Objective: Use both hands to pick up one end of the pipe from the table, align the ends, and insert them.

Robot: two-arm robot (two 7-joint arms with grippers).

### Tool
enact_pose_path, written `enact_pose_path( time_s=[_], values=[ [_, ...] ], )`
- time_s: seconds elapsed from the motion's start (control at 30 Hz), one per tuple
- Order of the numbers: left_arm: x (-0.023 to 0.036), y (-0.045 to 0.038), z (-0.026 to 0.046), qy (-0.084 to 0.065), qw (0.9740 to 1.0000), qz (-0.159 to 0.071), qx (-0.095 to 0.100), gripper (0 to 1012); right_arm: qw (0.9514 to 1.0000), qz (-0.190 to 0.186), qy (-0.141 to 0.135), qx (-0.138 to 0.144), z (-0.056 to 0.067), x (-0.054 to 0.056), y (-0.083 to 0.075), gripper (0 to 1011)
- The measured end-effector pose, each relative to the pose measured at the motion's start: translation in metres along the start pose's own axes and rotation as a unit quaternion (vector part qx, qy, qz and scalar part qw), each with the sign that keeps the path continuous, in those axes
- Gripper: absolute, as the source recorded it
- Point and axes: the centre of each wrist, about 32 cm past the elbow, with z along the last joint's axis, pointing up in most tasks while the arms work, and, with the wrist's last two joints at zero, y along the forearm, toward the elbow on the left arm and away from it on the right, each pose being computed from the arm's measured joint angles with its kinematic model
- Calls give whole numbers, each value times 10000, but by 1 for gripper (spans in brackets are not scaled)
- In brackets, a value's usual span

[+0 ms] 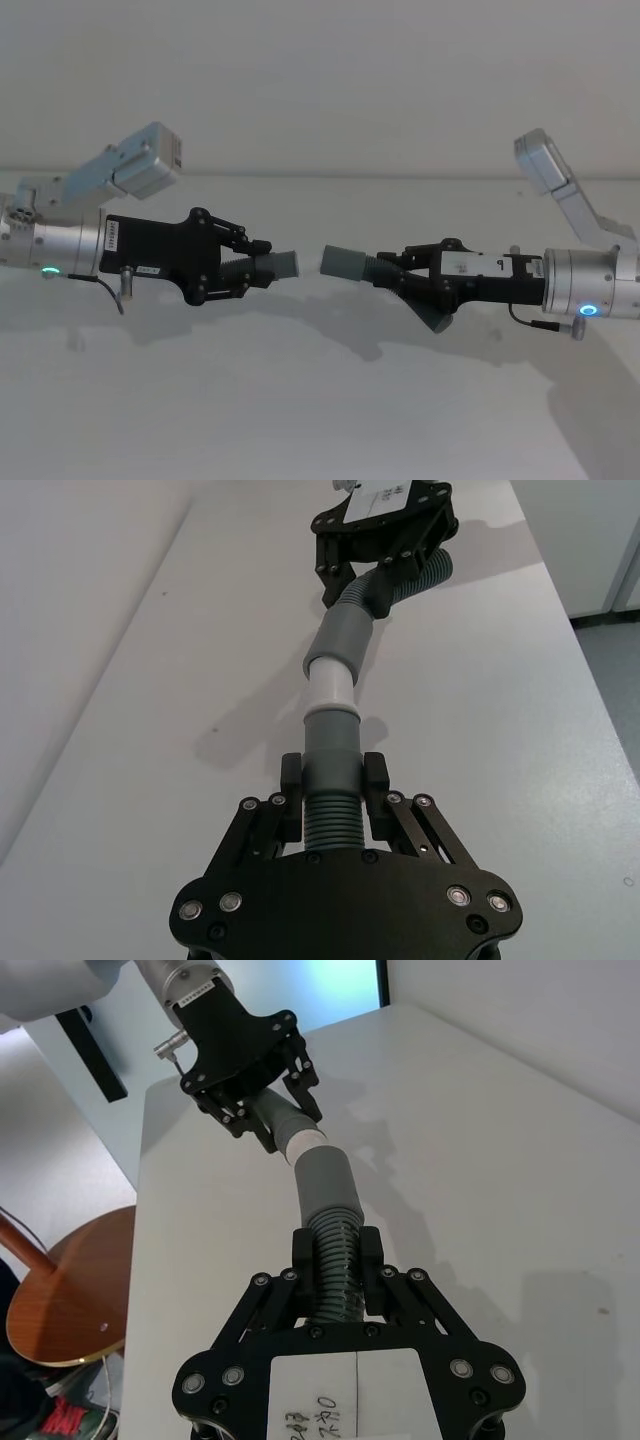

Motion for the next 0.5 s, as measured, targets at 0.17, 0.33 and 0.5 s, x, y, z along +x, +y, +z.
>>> enact_pose_path(
  time_s=[0.17, 0.33, 0.5],
  values=[
    [-1, -2, 1, 2, 10000, -7, -1, 351, 10000, 61, 15, -7, 0, 6, -5, 256],
    [-1, -4, 3, 2, 10000, -15, -2, 351, 9999, 106, 25, -6, 1, 10, -11, 256],
    [2, -7, 9, -7, 10000, -43, -4, 351, 9999, 145, 36, -10, 1, 11, -20, 256]
  ],
)
